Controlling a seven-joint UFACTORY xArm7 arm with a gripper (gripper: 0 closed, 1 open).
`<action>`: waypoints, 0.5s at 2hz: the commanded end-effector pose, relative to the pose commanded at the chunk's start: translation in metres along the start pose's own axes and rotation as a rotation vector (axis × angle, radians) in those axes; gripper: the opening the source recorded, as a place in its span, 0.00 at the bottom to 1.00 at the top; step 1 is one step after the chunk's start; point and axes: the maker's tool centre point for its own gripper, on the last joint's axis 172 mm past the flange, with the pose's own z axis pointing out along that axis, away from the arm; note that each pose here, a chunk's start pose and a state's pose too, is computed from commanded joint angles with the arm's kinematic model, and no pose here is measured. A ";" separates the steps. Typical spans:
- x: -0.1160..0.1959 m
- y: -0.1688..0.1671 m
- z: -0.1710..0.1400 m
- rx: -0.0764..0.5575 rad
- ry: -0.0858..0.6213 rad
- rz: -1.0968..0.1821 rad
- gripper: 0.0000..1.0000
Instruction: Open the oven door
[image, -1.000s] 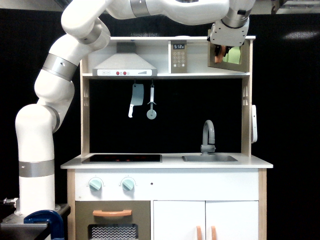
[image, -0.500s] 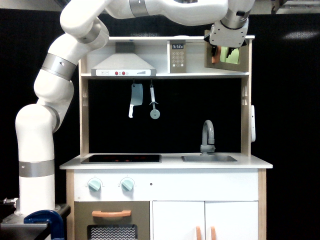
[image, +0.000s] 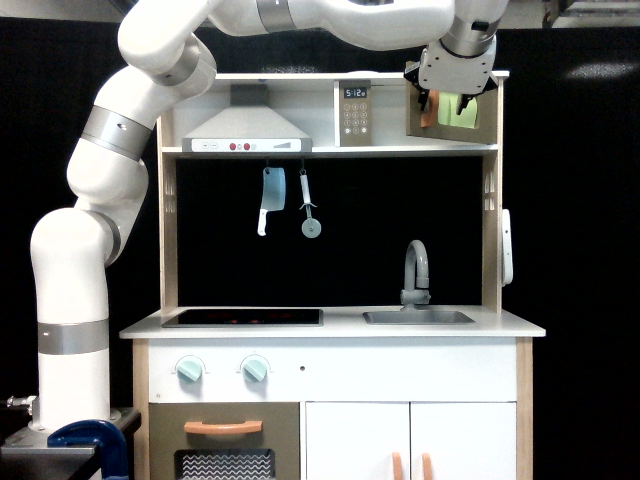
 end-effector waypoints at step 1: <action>-0.037 -0.043 -0.032 0.000 0.000 0.000 1.00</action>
